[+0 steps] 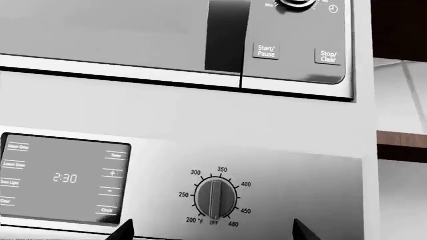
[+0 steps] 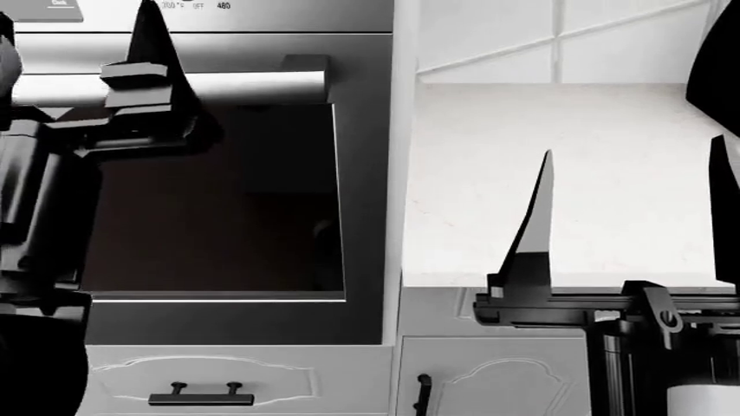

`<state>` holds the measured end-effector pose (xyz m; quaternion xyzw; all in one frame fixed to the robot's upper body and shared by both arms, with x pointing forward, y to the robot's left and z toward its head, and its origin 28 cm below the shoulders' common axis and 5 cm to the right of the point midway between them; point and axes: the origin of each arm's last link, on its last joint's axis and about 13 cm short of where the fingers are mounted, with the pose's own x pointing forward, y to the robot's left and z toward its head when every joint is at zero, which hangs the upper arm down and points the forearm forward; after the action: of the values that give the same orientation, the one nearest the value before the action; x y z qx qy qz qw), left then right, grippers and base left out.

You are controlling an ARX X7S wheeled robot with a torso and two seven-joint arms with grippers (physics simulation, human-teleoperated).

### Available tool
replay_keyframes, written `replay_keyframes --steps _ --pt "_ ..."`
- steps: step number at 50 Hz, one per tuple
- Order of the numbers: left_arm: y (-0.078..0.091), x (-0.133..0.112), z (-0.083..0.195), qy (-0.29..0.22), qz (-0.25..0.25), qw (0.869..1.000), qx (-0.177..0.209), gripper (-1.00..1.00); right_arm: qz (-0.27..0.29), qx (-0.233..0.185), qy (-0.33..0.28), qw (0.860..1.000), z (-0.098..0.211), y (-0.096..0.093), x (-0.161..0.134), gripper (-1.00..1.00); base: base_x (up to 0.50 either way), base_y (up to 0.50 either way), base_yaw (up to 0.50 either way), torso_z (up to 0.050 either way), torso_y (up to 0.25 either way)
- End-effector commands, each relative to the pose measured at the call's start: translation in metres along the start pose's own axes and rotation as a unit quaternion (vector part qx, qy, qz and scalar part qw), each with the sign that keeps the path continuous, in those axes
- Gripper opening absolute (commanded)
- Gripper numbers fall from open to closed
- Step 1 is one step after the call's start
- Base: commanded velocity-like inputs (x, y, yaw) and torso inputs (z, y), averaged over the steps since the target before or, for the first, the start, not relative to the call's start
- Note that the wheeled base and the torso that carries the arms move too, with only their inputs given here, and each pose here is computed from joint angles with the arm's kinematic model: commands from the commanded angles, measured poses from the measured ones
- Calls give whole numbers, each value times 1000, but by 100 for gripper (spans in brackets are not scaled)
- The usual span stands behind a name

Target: Preheat the oven by turning the temperature knob.

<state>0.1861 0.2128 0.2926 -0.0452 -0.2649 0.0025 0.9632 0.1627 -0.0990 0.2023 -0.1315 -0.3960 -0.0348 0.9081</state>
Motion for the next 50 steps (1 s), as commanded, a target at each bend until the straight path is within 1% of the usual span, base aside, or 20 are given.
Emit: replay_keyframes --steps 1,2,3,5,6,7,8,9,11,16,19,20,41,42,43,44,45,48,50 --pt "-3 12 37 24 -13 999 34 100 0 -2 7 1000 0 0 0 100 0 0 0 0 0" --pt "-3 16 40 27 -14 999 32 100 -1 -4 14 1000 -1 0 0 100 0 0 0 0 0" --pt "-4 20 45 21 -13 999 36 100 2 -16 19 1000 -2 0 0 100 0 0 0 0 0" --pt "-5 21 51 15 -15 999 37 100 11 -19 24 999 -2 2 0 100 0 0 0 0 0" --pt "-5 21 54 16 -17 999 35 100 18 -3 34 999 -1 3 -1 100 0 0 0 0 0" --pt "-5 21 55 12 -16 999 38 100 14 -10 34 999 -1 3 -1 100 0 0 0 0 0" --pt "-5 22 56 12 -15 999 36 100 15 -5 40 999 -1 3 -1 100 0 0 0 0 0" --pt "-5 22 57 12 -14 999 35 100 12 -11 45 999 -1 3 0 100 0 0 0 0 0" --pt "-5 23 59 13 -15 999 35 100 6 -10 49 999 -2 3 0 100 0 0 0 0 0" --pt "-7 29 70 16 -15 999 37 100 10 -22 45 999 -4 3 0 100 0 0 0 0 0" --pt "-7 28 67 19 -18 999 34 100 15 -13 61 998 -4 3 0 100 0 0 0 0 0" --pt "-6 26 64 23 -17 999 32 100 15 -17 70 997 -7 4 0 100 0 0 0 0 0" --pt "-6 26 63 23 -17 999 32 100 15 -17 70 997 -7 4 0 100 0 0 0 0 0" --pt "-6 25 67 20 -18 999 31 100 16 -10 68 998 -6 5 -1 100 0 0 0 0 0" --pt "-6 25 68 19 -19 999 30 100 19 -15 64 998 -7 5 -1 100 0 0 0 0 0" --pt "-6 25 70 12 -18 999 32 100 23 -9 61 998 -6 5 -1 100 0 0 0 0 0" --pt "-6 26 71 1 -17 999 44 100 24 -11 61 998 -7 5 -1 100 0 0 0 0 0" --pt "-7 26 68 5 -24 999 43 100 34 -7 61 998 -7 6 -3 100 0 0 0 0 0" --pt "-7 28 73 -2 -24 999 43 100 37 -6 62 997 -7 6 -4 100 0 0 0 0 0"
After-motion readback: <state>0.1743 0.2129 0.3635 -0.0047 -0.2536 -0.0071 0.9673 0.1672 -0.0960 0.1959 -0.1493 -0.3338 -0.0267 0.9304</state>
